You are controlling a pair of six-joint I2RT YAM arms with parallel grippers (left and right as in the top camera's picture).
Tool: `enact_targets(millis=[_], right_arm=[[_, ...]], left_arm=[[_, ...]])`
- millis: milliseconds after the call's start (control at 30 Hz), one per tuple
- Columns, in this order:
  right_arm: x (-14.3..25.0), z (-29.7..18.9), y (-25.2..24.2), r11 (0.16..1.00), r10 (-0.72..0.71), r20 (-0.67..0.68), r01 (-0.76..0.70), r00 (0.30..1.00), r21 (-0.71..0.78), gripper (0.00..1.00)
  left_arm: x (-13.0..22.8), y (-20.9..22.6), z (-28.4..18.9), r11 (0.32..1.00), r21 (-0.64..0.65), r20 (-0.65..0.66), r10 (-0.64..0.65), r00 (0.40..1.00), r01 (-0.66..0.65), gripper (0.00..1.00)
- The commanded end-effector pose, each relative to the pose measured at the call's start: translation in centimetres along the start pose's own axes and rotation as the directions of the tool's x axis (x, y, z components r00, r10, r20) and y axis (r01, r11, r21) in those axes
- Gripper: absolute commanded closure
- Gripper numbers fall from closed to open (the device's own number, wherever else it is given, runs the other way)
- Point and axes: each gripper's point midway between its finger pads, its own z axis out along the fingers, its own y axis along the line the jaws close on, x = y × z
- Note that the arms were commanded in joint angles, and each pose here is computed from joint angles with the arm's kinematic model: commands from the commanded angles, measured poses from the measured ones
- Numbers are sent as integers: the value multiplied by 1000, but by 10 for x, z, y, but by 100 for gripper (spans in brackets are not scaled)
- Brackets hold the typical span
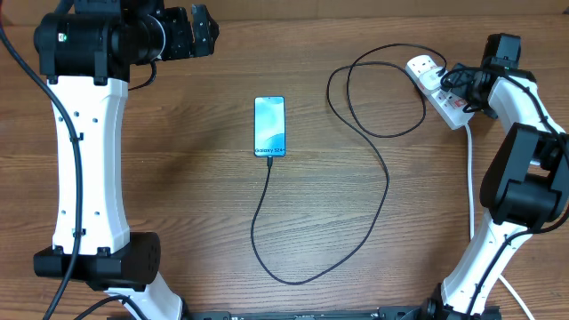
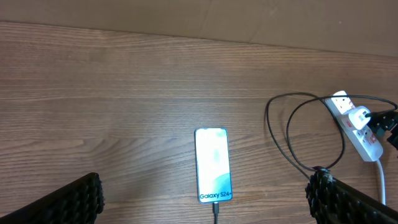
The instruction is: Plug charger to phone and switch on socket
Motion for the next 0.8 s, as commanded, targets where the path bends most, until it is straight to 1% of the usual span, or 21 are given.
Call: enact_targets(millis=[0, 267, 400, 467, 567, 667, 767], right_arm=[[39, 22, 16, 997, -52, -125, 44, 991, -67, 0], [44, 20, 17, 996, -53, -148, 41, 988, -77, 0], [39, 3, 16, 997, -50, -149, 40, 988, -72, 0], [24, -17, 14, 998, -17, -113, 9, 993, -66, 0], [0, -60, 0, 997, 77, -31, -78, 997, -9, 0], [-21, -118, -9, 992, 129, 64, -129, 990, 8, 0], [-24, -182, -14, 985, 170, 114, -169, 979, -19, 0]], left_arm=[[0, -1, 1, 1000, -8, 1, 17, 1000, -17, 0], [0, -1, 1, 1000, -8, 1, 17, 1000, -17, 0], [0, -1, 1, 1000, -8, 1, 17, 1000, -17, 0], [0, -1, 1, 1000, -8, 1, 17, 1000, -17, 0], [0, -1, 1, 1000, -8, 1, 17, 1000, -17, 0], [0, -1, 1, 1000, -8, 1, 17, 1000, -17, 0], [0, -1, 1, 1000, -8, 1, 17, 1000, -17, 0]])
